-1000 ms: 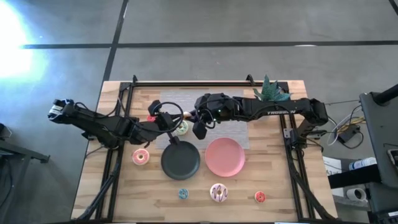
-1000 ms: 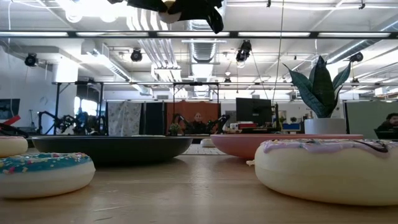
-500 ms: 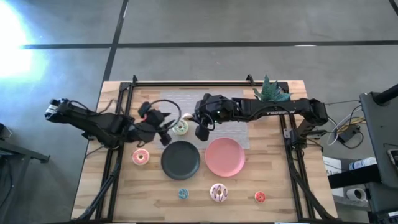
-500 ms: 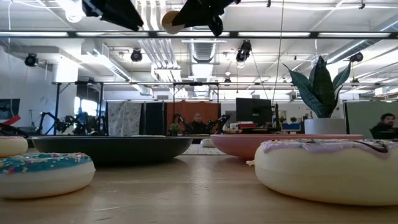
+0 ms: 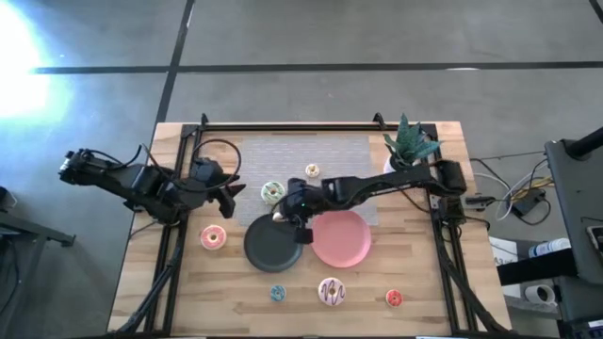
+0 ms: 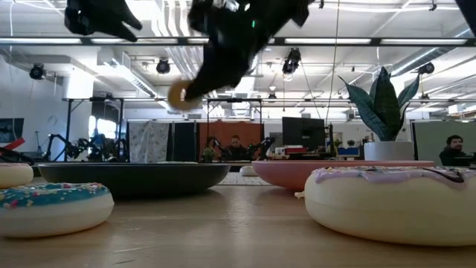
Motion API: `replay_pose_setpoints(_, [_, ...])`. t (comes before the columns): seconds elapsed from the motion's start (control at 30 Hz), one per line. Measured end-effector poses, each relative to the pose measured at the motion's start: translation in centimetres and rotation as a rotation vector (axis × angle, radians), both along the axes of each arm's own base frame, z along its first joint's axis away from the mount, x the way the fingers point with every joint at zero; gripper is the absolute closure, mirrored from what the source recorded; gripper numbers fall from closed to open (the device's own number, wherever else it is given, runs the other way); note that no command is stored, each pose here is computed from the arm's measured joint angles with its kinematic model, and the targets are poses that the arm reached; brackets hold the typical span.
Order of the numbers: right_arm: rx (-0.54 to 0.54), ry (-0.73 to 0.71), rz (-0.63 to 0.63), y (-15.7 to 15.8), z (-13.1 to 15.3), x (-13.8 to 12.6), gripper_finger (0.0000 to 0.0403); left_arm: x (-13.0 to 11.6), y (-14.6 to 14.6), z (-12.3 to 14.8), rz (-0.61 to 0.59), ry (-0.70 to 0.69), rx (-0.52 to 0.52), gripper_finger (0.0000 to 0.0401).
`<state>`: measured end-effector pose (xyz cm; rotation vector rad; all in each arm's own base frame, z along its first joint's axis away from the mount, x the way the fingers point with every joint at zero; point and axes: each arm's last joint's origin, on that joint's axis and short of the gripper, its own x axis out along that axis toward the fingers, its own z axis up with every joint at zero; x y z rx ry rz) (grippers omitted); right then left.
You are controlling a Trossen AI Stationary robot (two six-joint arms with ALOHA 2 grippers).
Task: Pick & Place donuts
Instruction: Put the small yellow doughnut on the black plate
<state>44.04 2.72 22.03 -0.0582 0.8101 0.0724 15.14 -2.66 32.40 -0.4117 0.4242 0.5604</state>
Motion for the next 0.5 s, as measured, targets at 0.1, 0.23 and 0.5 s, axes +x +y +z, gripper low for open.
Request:
replay_pose_setpoints(0.1, [-0.022, 0.100, 0.028, 0.6, -2.9, 0.3, 0.0390, -0.2, -0.1, -1.4, -0.015, 0.026, -0.034, 0.0263])
replay_pose_setpoints(0.23, [-0.049, 0.141, 0.058, 2.5, -4.9, 0.8, 0.0390, -0.5, -0.6, -3.5, -0.023, 0.060, -0.069, 0.0263])
replay_pose_setpoints(0.5, [-0.264, 0.131, -0.045, 4.6, -6.3, 1.4, 0.0390, -0.6, -2.1, -6.4, -0.053, 0.039, -0.159, 0.0263])
